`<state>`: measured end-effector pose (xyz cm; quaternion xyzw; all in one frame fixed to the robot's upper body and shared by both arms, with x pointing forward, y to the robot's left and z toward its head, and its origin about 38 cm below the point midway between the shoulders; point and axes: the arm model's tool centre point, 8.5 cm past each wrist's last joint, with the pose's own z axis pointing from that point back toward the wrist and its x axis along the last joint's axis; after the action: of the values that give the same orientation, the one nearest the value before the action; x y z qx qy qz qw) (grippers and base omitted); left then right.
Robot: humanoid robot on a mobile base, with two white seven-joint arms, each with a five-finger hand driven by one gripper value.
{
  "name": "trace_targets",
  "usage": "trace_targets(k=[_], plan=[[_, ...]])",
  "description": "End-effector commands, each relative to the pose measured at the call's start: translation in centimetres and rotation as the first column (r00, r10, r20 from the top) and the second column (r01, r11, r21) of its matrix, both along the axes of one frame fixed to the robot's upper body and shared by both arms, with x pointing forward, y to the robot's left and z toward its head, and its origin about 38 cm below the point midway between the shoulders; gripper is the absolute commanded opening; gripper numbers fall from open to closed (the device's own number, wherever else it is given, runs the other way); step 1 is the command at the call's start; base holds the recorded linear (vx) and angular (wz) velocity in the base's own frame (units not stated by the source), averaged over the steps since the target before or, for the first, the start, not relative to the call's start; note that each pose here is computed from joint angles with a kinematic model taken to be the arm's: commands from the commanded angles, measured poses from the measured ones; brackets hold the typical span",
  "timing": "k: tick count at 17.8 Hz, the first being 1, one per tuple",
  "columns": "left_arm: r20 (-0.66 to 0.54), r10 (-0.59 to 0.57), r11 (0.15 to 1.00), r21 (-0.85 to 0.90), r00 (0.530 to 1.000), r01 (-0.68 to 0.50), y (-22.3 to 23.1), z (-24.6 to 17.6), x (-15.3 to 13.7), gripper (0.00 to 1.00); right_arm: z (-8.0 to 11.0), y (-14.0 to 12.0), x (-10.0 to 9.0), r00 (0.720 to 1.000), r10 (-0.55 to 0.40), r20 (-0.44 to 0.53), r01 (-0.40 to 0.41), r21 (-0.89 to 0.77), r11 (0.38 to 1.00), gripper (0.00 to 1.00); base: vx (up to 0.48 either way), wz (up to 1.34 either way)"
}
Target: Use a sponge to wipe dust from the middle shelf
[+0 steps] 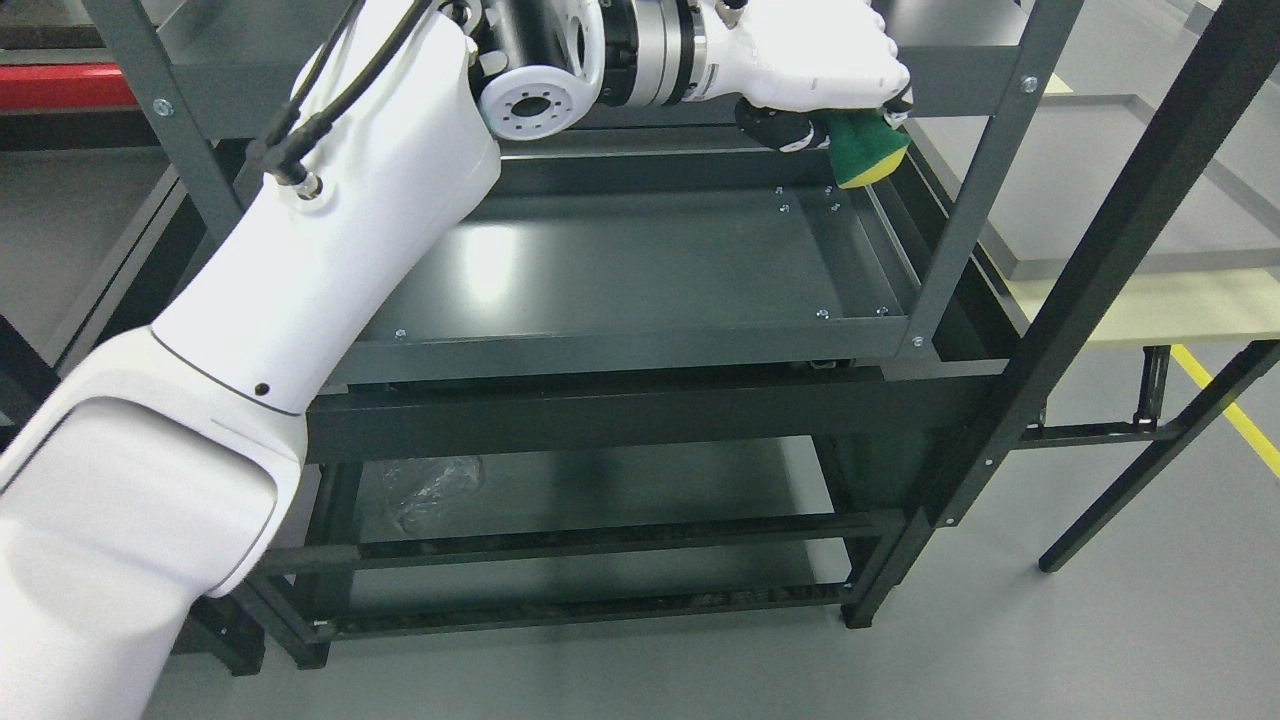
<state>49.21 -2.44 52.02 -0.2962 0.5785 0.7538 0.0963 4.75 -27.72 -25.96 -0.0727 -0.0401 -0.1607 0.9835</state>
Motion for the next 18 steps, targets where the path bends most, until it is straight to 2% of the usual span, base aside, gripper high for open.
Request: trace_targets(k=[1,4,7,10,15,17,18], plan=[[0.078,-0.061,0.995,0.084,0.995,0.054,-0.8,1.9,-2.4,0.02,0.1,-1.0,-0.2,0.999,-0.005,-0.053,0.005,0.003,1.000,1.00,0.000,0.00],[0.102,0.024,0.996,0.084,0.994,-0.033,5.8,1.4,-1.0,0.02,0.1,-1.0,-0.1,0.999,-0.005,-0.051,0.005,0.002,1.000,1.00,0.000,0.00],[0.103,0.134,0.988,0.059,0.986,-0.141,14.3,0.9,-0.2,0.02,0.1,-1.0,-0.1,0.999,-0.005,-0.051,0.005,0.002,1.000,1.00,0.000,0.00],[0.088,0.208,0.977,0.029,0.974,-0.211,21.2,1.1,-1.1,0.02,0.1,-1.0,-0.2,0.999,-0.005,-0.053,0.005,0.003,1.000,1.00,0.000,0.00],[0.091,0.208,0.978,-0.025,0.974,-0.207,27.7,2.2,-5.9,0.02,0.1,-1.0,-0.1,0.999,-0.005,-0.051,0.005,0.002,1.000,1.00,0.000,0.00],[0.021,0.165,0.984,-0.064,0.986,-0.164,28.4,1.0,-6.7,0.02,0.1,-1.0,0.0,0.999,-0.005,-0.050,0.005,0.002,1.000,1.00,0.000,0.00],[-0.050,0.116,0.988,-0.102,0.992,-0.120,28.0,-0.3,-6.6,0.02,0.1,-1.0,0.0,0.999,-0.005,-0.050,0.005,0.002,1.000,1.00,0.000,0.00]])
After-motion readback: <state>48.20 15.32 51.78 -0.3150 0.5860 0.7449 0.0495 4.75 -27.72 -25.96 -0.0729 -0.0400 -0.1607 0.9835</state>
